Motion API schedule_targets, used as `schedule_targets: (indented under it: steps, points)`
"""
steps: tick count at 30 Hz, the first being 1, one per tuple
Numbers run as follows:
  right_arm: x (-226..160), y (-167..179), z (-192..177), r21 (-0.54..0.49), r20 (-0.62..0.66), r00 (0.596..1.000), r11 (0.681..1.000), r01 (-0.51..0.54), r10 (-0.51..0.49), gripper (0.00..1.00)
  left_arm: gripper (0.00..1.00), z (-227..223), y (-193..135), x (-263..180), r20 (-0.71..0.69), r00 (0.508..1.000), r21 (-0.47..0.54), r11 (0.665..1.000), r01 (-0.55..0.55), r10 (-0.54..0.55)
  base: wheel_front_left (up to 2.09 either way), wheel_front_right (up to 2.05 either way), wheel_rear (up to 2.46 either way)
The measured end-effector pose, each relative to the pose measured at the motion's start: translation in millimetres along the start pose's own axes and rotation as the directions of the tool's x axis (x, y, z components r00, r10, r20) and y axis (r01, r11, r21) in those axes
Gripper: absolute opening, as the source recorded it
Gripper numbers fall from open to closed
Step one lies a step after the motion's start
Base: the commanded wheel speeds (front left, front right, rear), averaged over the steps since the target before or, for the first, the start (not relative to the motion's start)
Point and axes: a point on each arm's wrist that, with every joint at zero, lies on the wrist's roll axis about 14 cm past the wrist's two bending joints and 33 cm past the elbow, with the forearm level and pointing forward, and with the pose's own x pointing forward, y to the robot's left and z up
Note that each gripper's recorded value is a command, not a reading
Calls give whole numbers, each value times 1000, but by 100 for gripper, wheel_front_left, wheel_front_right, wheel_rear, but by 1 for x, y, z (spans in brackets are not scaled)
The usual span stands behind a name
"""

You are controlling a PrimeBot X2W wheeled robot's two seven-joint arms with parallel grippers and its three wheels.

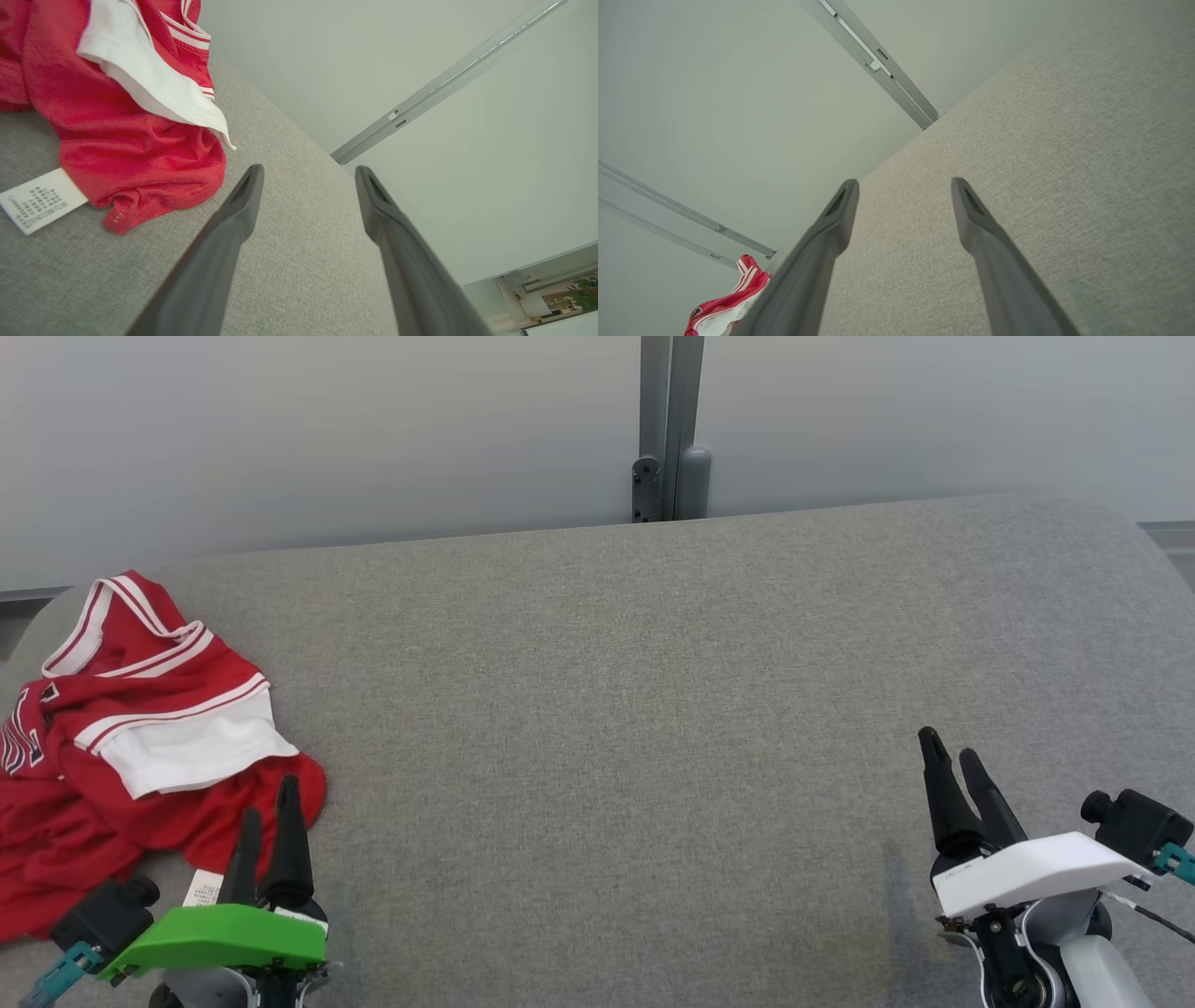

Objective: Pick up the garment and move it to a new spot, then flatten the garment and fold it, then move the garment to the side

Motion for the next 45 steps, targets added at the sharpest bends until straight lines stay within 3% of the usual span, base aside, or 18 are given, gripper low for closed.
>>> schedule_targets:
  steps: [9, 22, 45]
  points:
    - [-1, -2, 1, -135, 6, 1000, 991, -3, 4, 100, 100, 2, 2, -1, 7, 1000, 159, 987, 5, -6, 0, 0, 0]
    - [-4, -10, 6, -295, 21, 1000, 956, 8, -2, 100, 100, -2, 4, -6, -1, 1000, 333, 943, 19, -20, 0, 0, 0]
    - [-6, -7, 7, -520, 15, 999, 854, -30, 45, 100, 100, -5, 1, -10, -19, 998, 547, 834, 67, -68, 0, 0, 0]
